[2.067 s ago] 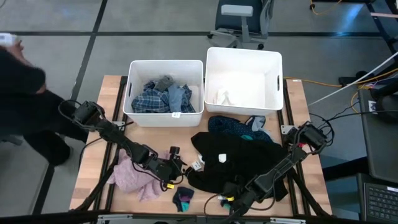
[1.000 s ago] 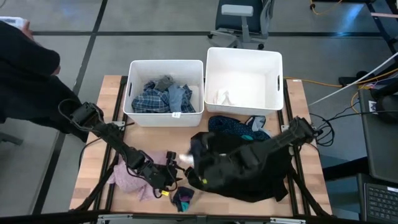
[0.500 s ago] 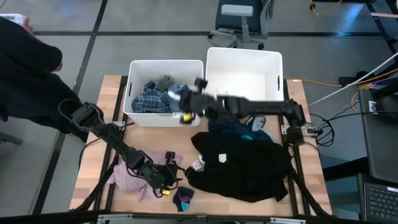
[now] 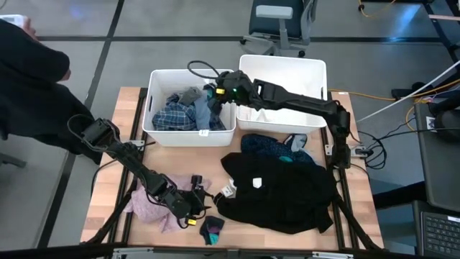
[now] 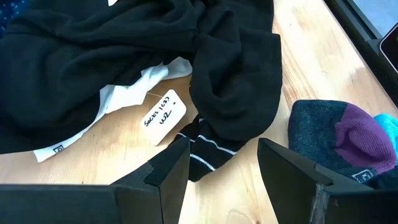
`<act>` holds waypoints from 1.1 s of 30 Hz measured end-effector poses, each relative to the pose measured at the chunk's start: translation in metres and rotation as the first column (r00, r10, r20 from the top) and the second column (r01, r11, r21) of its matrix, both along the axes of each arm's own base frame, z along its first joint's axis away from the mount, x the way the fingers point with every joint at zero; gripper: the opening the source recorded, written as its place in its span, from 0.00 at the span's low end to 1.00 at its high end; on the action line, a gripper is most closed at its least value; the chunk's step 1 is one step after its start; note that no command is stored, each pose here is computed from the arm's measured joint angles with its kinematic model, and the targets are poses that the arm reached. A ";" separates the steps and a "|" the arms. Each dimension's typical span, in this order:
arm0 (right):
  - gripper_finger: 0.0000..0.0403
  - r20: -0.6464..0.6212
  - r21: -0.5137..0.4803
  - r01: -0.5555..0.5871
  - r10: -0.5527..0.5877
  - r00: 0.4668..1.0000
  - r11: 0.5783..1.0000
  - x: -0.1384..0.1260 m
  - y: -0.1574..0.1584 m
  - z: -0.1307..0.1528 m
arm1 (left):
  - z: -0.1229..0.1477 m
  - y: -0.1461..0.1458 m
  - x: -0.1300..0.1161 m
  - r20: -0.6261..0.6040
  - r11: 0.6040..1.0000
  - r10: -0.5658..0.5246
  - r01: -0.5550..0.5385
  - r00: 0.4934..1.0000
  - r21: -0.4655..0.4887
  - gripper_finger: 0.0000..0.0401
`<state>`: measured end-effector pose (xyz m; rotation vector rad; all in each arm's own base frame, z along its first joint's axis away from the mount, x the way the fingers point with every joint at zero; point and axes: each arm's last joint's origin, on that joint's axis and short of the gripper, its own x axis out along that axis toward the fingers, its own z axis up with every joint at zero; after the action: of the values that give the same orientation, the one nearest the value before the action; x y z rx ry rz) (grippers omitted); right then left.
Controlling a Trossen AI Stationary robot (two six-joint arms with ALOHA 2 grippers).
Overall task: Sort clothes
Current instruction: Put the right dark blue sock into the left white bin, then put the black coat into the right white bin
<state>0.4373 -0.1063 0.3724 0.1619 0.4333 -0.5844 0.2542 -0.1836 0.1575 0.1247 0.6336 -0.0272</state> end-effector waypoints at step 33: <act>0.66 -0.425 0.139 -0.275 0.309 0.851 0.951 -0.051 0.137 0.036 | 0.000 0.000 0.000 -0.001 1.000 -0.004 0.004 1.000 0.004 0.45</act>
<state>0.3868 0.0312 0.4082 0.0278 0.9082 -0.2975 0.2542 -0.1836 0.1574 0.1305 0.6347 -0.0302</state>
